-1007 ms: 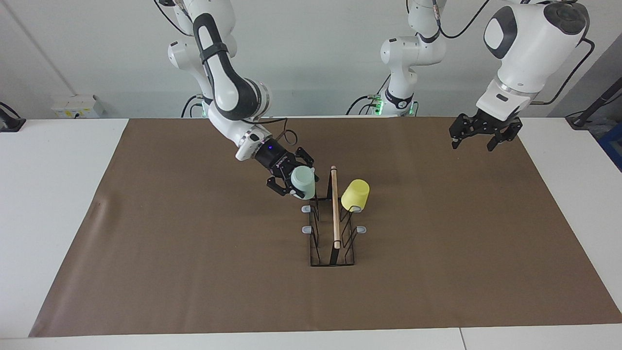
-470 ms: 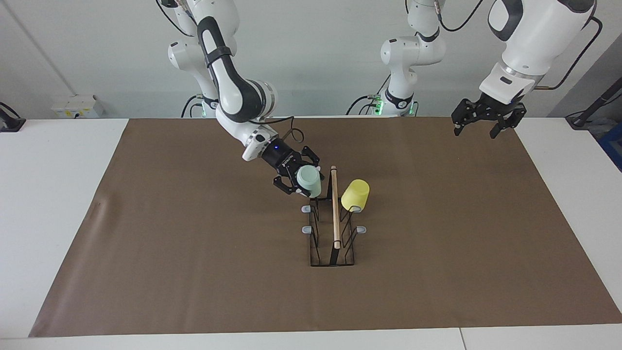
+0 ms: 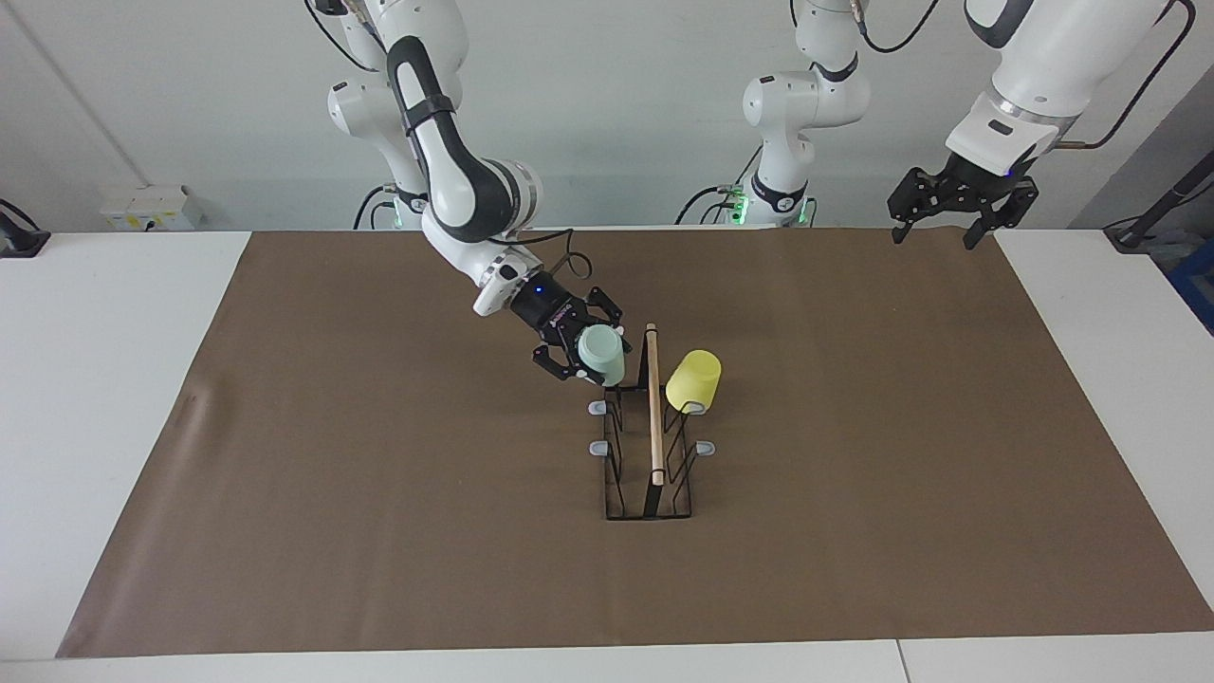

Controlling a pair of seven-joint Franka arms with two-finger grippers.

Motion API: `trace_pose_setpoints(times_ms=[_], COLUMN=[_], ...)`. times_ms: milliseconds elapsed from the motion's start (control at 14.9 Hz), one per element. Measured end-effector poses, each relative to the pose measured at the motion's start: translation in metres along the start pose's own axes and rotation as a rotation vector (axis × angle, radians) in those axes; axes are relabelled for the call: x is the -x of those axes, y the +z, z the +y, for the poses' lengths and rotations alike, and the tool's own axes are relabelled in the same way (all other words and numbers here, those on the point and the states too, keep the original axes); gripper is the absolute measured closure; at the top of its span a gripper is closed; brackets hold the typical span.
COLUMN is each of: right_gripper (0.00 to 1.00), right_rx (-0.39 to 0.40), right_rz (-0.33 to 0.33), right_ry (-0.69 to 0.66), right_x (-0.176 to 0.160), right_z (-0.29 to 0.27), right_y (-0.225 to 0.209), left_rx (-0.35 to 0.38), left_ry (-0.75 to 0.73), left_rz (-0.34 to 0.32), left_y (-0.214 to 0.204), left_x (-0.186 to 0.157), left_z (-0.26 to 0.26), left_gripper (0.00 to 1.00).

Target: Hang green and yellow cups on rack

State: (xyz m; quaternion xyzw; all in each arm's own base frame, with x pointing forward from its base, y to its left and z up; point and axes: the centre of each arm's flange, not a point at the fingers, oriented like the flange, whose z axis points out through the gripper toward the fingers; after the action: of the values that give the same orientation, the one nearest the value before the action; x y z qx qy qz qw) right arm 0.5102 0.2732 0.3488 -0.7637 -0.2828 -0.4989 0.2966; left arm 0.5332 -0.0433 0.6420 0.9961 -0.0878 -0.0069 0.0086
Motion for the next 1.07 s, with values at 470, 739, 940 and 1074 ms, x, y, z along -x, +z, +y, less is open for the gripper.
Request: trace_pose_setpoints(times_ms=[470, 739, 940, 1074], right_gripper=[0.36, 0.36, 0.37, 0.36], right_rx=[0.005, 0.015, 0.015, 0.015], right_rz=[-0.023, -0.017, -0.019, -0.019], right_ry=[0.0, 0.007, 0.009, 0.009], right_x=[0.014, 0.017, 0.018, 0.018], right_z=[0.0, -0.001, -0.001, -0.001], right_y=[-0.003, -0.004, -0.004, -0.004], left_rx=[0.007, 0.009, 0.009, 0.009], left_ry=[0.001, 0.007, 0.011, 0.01], left_rz=[0.0, 0.0, -0.001, -0.003], left_y=[0.0, 0.0, 0.0, 0.0], left_x=[0.0, 0.0, 0.0, 0.0], left_z=[0.001, 0.004, 0.006, 0.006], left_gripper=[0.0, 0.0, 0.0, 0.0])
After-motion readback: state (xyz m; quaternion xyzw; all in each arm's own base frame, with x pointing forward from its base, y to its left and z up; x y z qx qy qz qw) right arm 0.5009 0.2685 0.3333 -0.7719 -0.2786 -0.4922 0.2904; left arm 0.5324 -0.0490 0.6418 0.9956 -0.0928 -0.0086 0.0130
